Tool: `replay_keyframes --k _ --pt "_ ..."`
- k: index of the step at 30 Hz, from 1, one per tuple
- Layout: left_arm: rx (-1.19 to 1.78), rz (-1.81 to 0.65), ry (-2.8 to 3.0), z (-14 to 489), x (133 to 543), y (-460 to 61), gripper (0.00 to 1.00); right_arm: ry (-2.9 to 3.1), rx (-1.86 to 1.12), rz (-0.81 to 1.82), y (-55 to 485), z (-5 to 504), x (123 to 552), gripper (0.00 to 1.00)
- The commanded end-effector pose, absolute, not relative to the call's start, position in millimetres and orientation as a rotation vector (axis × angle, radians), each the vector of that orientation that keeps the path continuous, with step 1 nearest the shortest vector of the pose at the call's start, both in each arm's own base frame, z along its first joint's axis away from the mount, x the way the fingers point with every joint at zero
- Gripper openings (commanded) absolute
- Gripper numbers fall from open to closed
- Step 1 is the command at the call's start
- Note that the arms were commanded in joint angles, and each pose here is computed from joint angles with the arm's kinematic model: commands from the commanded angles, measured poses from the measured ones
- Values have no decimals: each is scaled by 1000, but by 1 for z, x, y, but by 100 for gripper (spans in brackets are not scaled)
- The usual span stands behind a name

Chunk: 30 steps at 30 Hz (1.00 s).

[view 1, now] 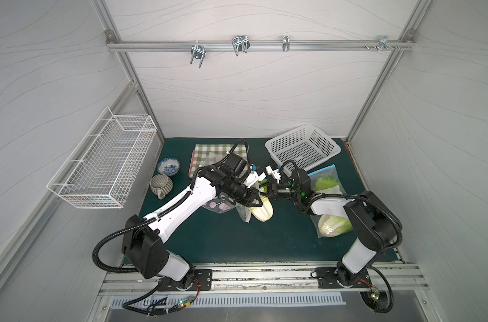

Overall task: Put the chinese cabbages into a zipper bag and zip it
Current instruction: Place the Chinese cabbage in the zipper food storage bag.

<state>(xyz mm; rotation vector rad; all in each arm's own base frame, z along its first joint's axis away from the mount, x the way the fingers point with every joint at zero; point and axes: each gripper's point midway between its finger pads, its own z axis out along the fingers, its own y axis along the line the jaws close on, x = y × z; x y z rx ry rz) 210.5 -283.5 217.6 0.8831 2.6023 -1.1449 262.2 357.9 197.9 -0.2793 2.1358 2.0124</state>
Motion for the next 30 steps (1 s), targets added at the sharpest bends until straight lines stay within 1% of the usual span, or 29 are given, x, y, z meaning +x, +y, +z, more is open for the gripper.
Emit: replay_keyframes --k 1,4,6,9,16,19,22,26,30 --pt "922 -1080 2583 226 207 -275 14 1971 -221 2140 355 244 270 0" --pt "898 -1080 2562 230 210 -275 18 1956 -15 2135 349 246 283 0" --pt "886 -1120 2538 235 210 -280 20 1947 41 2130 349 253 286 0" --pt "880 -1149 2522 240 210 -285 24 1934 -4 2101 354 269 281 0" --pt "845 -1067 2511 247 215 -272 34 1961 -117 1912 353 255 267 0" --pt "821 -1050 2493 251 219 -267 40 1912 -215 1852 352 259 258 0" --pt "804 -1053 2481 254 221 -266 43 1905 -389 1727 360 263 239 0" --pt "787 -1053 2459 261 226 -266 44 1893 -611 1522 372 262 211 0" --pt "771 -1048 2442 262 231 -262 44 1856 -749 1436 381 257 191 0"
